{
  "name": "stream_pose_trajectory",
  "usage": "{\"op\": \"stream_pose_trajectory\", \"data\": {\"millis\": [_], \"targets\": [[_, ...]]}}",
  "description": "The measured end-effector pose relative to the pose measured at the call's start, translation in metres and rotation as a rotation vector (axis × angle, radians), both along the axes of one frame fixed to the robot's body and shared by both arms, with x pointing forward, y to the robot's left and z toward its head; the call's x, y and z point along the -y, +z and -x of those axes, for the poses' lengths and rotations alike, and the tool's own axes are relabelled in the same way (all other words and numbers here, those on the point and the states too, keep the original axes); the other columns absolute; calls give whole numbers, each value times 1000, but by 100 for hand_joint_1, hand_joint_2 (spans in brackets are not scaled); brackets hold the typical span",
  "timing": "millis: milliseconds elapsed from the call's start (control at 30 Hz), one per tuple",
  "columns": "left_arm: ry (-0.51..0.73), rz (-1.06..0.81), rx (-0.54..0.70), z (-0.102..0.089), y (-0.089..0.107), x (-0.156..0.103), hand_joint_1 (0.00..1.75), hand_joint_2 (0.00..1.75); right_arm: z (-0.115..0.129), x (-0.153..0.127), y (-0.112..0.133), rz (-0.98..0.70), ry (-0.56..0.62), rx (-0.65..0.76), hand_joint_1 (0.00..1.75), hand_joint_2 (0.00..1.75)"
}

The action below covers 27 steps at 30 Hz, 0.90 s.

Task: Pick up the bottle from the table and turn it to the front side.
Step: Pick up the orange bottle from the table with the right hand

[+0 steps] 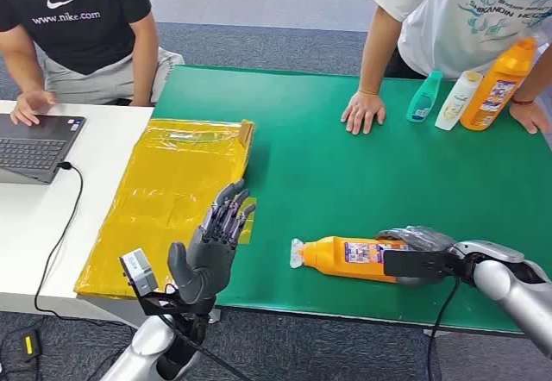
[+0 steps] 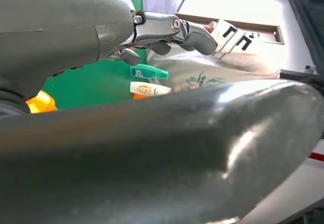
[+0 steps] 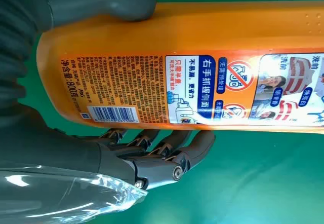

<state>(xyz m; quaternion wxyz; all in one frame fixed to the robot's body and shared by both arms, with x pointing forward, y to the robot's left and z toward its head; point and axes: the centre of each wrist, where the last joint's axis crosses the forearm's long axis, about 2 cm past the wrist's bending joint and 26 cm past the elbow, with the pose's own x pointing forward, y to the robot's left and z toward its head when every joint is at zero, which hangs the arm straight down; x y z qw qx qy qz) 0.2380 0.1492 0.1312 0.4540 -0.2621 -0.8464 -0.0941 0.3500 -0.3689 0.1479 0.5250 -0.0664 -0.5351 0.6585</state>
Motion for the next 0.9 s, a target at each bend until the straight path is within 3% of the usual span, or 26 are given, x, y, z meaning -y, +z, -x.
{"op": "stream_pose_trajectory", "data": {"millis": [900], "targets": [[18,-5,-10,4,-4,0,0,0,20,5,6,-269,-114,194,175,175]]}}
